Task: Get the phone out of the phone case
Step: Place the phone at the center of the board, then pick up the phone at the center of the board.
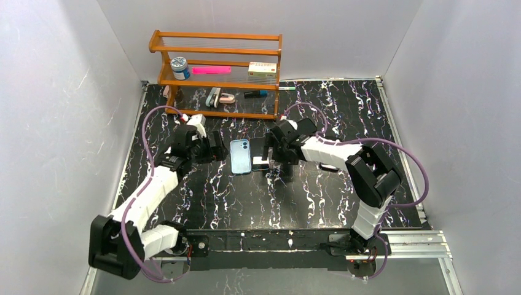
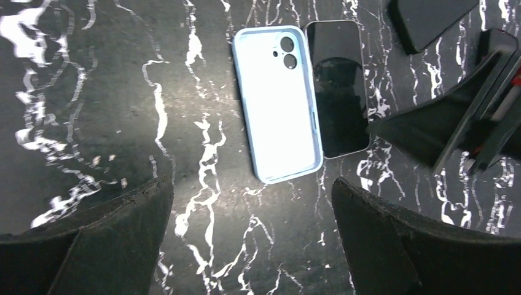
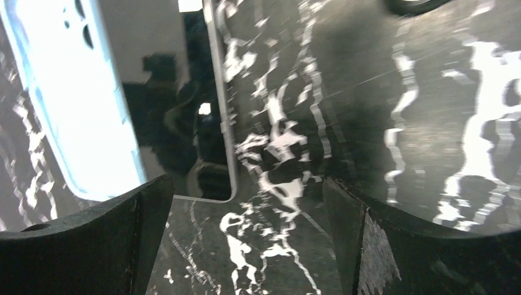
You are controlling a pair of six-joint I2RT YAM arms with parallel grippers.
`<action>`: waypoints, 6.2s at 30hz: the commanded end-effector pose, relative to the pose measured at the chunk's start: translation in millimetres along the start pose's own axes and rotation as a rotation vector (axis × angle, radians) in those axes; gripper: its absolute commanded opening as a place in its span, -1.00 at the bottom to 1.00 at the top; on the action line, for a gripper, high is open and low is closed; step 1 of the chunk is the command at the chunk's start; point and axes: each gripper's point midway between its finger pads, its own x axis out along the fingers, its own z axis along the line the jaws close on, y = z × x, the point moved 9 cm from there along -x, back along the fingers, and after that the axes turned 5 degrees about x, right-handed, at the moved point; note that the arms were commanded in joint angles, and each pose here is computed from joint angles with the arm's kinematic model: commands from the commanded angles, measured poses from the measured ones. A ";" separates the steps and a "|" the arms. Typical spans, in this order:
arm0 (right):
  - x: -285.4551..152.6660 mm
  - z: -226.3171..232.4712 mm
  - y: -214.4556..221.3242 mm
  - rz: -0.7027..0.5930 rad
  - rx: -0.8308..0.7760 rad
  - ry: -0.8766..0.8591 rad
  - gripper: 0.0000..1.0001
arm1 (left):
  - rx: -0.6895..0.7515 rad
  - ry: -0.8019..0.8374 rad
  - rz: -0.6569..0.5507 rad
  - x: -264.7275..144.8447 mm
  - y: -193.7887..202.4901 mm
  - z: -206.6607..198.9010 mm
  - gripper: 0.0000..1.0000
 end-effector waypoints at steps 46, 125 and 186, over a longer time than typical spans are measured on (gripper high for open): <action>45.8 -54.7 -124.5 -0.147 0.391 0.661 0.97 | 0.174 -0.171 -0.090 -20.4 15.6 -0.2 0.96; -81.0 -51.0 -21.2 -0.144 0.079 -0.306 -0.97 | -0.286 0.276 0.098 -28.6 8.1 -69.8 0.96; -199.9 51.1 -2.0 -0.387 -0.010 -0.885 0.97 | -0.566 0.518 -0.267 -76.2 -68.0 -93.0 -1.00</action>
